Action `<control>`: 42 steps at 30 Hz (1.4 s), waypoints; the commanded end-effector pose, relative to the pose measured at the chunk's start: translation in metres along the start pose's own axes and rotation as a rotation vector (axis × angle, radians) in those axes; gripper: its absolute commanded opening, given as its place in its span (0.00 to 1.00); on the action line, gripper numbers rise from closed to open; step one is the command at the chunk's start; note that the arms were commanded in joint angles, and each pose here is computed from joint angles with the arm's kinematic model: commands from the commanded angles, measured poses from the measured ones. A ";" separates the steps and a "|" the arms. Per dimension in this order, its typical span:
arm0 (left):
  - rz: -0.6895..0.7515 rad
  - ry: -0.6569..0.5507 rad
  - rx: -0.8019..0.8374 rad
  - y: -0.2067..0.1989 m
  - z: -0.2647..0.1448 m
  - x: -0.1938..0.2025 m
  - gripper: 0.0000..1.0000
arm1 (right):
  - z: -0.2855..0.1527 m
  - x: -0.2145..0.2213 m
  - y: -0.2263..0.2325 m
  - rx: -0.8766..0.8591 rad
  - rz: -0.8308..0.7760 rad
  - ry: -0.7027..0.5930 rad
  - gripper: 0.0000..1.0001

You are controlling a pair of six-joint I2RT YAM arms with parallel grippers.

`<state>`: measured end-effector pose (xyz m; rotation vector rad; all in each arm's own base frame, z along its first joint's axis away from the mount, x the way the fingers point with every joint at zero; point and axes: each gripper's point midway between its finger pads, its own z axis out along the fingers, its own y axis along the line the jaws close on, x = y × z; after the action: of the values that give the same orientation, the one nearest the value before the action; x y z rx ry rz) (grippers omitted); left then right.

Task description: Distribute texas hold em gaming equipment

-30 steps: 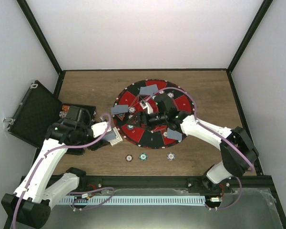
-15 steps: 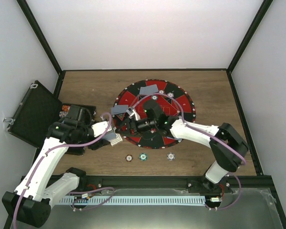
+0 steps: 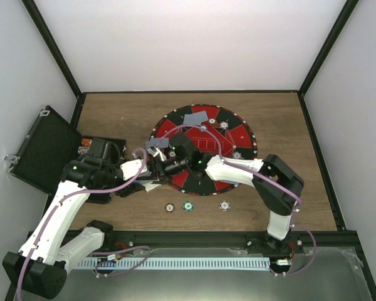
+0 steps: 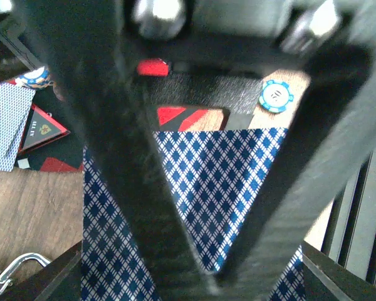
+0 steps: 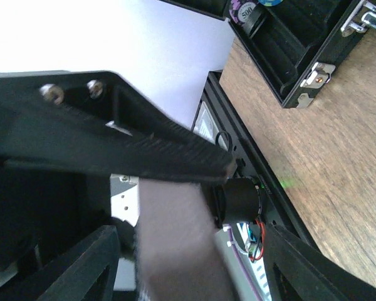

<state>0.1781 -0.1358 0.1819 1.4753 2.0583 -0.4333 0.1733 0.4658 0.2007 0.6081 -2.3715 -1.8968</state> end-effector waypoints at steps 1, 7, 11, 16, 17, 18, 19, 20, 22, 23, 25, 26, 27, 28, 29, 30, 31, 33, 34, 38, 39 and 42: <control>0.039 -0.047 -0.014 0.001 -0.008 -0.012 0.04 | 0.011 -0.006 0.013 -0.050 -0.022 0.024 0.64; 0.044 -0.047 -0.015 0.000 -0.009 -0.012 0.04 | 0.009 -0.004 -0.007 -0.021 0.007 0.032 0.60; 0.047 -0.049 -0.017 -0.001 -0.010 -0.012 0.04 | -0.005 -0.002 -0.029 0.009 0.048 0.006 0.56; 0.051 -0.050 -0.016 -0.001 -0.010 -0.012 0.04 | -0.024 -0.004 -0.038 0.040 0.062 -0.039 0.52; 0.052 -0.050 -0.016 -0.001 -0.010 -0.012 0.04 | -0.027 -0.005 -0.038 0.045 0.062 -0.046 0.51; 0.052 -0.051 -0.016 -0.001 -0.010 -0.012 0.04 | -0.030 -0.005 -0.039 0.051 0.063 -0.050 0.51; 0.051 -0.051 -0.016 -0.001 -0.010 -0.012 0.04 | -0.032 -0.006 -0.039 0.053 0.059 -0.054 0.50; 0.051 -0.051 -0.015 -0.001 -0.010 -0.013 0.04 | -0.034 -0.007 -0.038 0.054 0.055 -0.060 0.49; 0.050 -0.050 -0.016 -0.001 -0.010 -0.012 0.04 | -0.038 -0.008 -0.035 0.058 0.048 -0.068 0.48; 0.051 -0.051 -0.017 -0.001 -0.010 -0.012 0.04 | -0.040 -0.009 -0.034 0.059 0.045 -0.072 0.46; 0.051 -0.048 -0.017 -0.001 -0.010 -0.012 0.04 | -0.044 -0.010 -0.029 0.058 0.034 -0.081 0.43; 0.050 -0.047 -0.017 -0.001 -0.010 -0.011 0.04 | -0.047 -0.010 -0.026 0.057 0.032 -0.087 0.41; 0.049 -0.047 -0.017 -0.001 -0.010 -0.011 0.04 | -0.049 -0.010 -0.025 0.057 0.029 -0.093 0.37; 0.049 -0.045 -0.018 -0.001 -0.009 -0.010 0.04 | -0.052 -0.009 -0.021 0.052 0.024 -0.098 0.34; 0.049 -0.045 -0.017 -0.001 -0.009 -0.010 0.04 | -0.054 -0.009 -0.019 0.049 0.021 -0.104 0.30; 0.049 -0.044 -0.018 -0.001 -0.009 -0.010 0.04 | -0.057 -0.009 -0.016 0.047 0.019 -0.110 0.24; 0.049 -0.043 -0.018 -0.001 -0.009 -0.010 0.04 | -0.059 -0.009 -0.014 0.045 0.015 -0.115 0.20; 0.047 -0.042 -0.015 -0.002 -0.008 -0.009 0.04 | -0.063 -0.008 -0.009 0.043 0.009 -0.125 0.12; 0.048 -0.043 -0.016 -0.001 -0.008 -0.009 0.04 | -0.066 -0.008 -0.006 0.041 0.008 -0.131 0.07; 0.045 -0.042 -0.016 -0.001 -0.008 -0.009 0.04 | -0.077 -0.008 -0.001 0.034 0.008 -0.154 0.01; 0.046 -0.042 -0.016 -0.001 -0.007 -0.009 0.04 | -0.081 -0.008 -0.001 0.036 0.010 -0.162 0.01; 0.044 -0.039 -0.016 -0.001 -0.007 -0.008 0.04 | -0.103 -0.009 -0.004 0.063 0.011 -0.204 0.01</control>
<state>0.1753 -0.1337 0.1822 1.4826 2.0578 -0.4220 0.2004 0.3961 0.2193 0.4760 -2.4883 -1.9717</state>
